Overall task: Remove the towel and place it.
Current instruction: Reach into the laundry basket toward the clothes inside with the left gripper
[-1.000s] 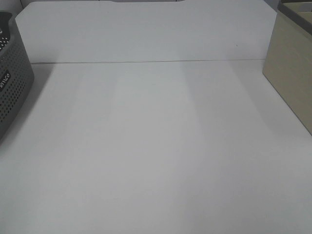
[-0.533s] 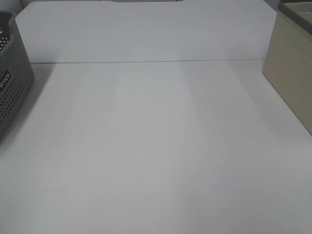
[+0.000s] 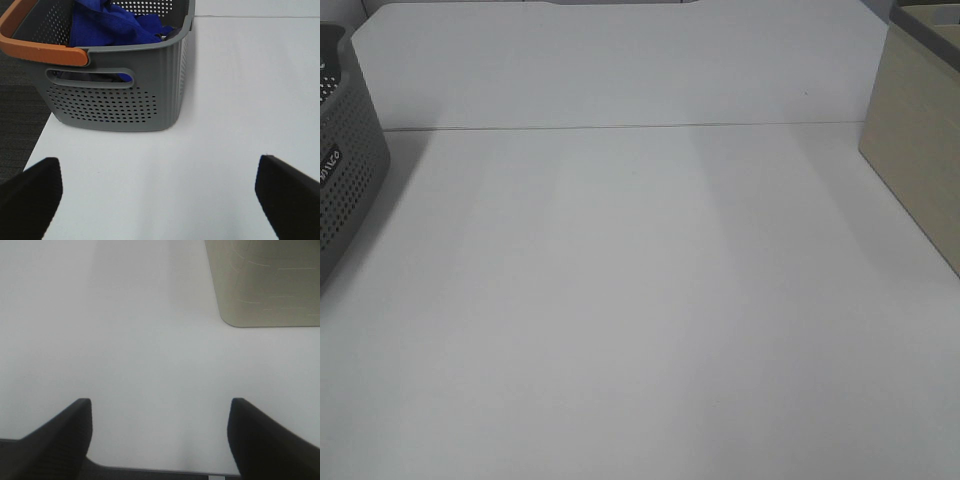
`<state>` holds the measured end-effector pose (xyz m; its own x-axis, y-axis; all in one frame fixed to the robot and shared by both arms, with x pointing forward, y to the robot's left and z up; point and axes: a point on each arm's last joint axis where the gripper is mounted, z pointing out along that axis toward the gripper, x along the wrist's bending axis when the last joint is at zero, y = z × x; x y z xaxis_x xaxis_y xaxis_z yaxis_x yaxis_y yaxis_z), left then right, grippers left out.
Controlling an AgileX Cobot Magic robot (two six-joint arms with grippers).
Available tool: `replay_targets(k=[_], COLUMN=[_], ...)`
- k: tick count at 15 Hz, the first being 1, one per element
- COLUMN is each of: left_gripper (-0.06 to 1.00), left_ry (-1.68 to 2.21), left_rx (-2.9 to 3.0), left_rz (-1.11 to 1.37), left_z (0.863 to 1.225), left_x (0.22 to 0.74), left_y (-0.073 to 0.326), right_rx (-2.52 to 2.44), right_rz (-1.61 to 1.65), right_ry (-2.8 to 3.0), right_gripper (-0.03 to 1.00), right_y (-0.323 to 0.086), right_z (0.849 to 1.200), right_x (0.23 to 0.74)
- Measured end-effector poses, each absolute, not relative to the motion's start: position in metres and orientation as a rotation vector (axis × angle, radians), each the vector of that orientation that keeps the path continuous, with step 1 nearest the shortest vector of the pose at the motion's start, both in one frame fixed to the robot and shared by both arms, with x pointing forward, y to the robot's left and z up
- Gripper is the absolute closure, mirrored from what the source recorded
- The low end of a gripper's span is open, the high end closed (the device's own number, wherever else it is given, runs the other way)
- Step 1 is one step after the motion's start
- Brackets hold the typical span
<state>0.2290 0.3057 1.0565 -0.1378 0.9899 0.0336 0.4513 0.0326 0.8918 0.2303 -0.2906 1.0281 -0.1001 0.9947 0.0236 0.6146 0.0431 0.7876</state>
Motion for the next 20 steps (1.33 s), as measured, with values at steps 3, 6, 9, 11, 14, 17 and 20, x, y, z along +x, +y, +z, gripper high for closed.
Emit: replay_targets(k=[3,6,9,11,14,17,20], left_gripper=[-0.04,-0.04,-0.04,-0.04,-0.04,-0.04,-0.04], left_ry=[1.663,1.663,1.664,1.665,1.665,1.665,1.665], left_rx=[1.478,1.478,1.478,1.479,1.479,1.479,1.479], left_rz=[1.056,1.056,1.059,1.061,1.061,1.062,1.062], left_z=[1.0565,1.0565,1.0565,1.0565,1.0565,1.0565,1.0565], left_x=[0.229,0.229,0.229,0.2289,0.2289,0.2289,0.2289], left_y=[0.3057,0.3057,0.3059,0.3061,0.3061,0.3062,0.3062], right_rx=[1.622,1.622,1.622,1.622,1.622,1.622,1.622], right_rz=[0.888,0.888,0.888,0.888,0.888,0.888,0.888], right_ry=[1.773,1.773,1.773,1.773,1.773,1.773,1.773], right_gripper=[0.26,0.26,0.26,0.26,0.26,0.26,0.26], right_y=[-0.2906,-0.2906,-0.2906,-0.2906,-0.2906,-0.2906,-0.2906], right_z=[1.0281,1.0281,1.0281,1.0281,1.0281,1.0281,1.0281], right_x=[0.2303,0.2303,0.2303,0.2303,0.2303,0.2303,0.2303])
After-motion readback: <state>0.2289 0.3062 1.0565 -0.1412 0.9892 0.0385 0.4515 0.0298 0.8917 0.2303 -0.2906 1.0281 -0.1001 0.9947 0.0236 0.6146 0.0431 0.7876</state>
